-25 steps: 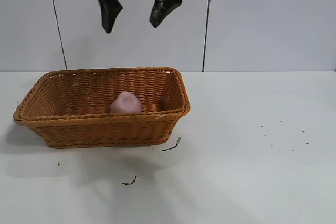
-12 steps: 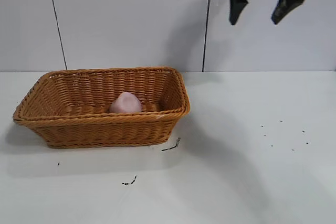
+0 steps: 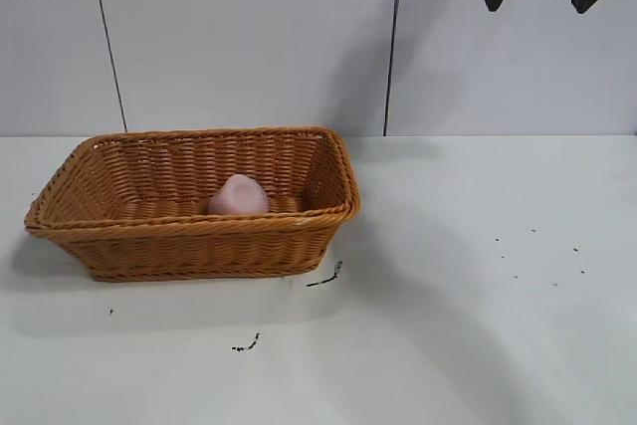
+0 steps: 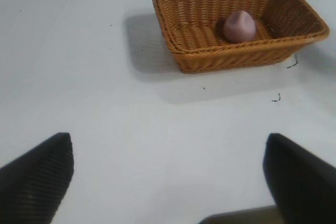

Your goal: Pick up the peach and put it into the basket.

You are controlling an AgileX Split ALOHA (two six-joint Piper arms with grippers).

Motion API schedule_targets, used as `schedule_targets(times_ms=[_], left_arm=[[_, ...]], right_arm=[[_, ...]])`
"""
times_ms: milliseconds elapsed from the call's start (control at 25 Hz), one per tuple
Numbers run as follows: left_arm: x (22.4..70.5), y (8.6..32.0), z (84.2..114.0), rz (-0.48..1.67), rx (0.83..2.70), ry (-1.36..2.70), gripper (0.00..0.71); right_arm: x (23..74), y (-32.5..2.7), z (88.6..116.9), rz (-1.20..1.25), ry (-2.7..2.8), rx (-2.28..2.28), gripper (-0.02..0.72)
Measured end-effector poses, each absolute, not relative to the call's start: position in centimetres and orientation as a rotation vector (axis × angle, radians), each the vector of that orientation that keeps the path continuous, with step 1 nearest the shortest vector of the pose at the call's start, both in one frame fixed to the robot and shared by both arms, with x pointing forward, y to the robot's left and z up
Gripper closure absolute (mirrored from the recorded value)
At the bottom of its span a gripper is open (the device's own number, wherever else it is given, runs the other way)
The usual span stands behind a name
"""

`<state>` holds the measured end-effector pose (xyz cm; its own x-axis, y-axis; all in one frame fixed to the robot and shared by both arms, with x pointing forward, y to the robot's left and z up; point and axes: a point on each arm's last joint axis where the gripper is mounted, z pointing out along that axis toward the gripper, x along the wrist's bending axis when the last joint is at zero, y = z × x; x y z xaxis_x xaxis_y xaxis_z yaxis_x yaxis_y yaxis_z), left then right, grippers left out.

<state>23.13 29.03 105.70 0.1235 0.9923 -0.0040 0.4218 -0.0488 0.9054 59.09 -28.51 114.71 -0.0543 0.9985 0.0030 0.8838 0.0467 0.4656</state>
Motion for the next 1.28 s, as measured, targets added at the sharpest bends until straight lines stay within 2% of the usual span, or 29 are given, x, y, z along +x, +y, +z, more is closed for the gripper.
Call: schedule_targets(times_ms=[120, 240, 360, 640, 960, 1280], left_arm=[[23.1, 29.0, 105.7, 0.894, 1.596, 1.413, 0.016], [23.1, 29.0, 105.7, 0.894, 1.596, 1.413, 0.016], [23.1, 29.0, 105.7, 0.894, 1.596, 1.413, 0.016], [23.1, 29.0, 105.7, 0.894, 1.596, 1.413, 0.016], [23.1, 29.0, 105.7, 0.894, 1.596, 1.413, 0.016], [23.1, 29.0, 105.7, 0.894, 1.596, 1.413, 0.016]], right_arm=[[52.5, -28.7, 114.5, 0.468, 2.04, 1.911, 0.008], [46.1, -28.9, 112.9, 0.438, 2.067, 1.924, 0.008], [40.5, -29.1, 109.6, 0.407, 2.087, 1.943, 0.008], [31.0, -29.4, 104.2, 0.639, 1.924, 1.791, 0.008], [25.2, -29.6, 105.2, 0.923, 1.661, 1.539, 0.008], [23.6, -29.7, 105.3, 0.99, 1.583, 1.47, 0.008]])
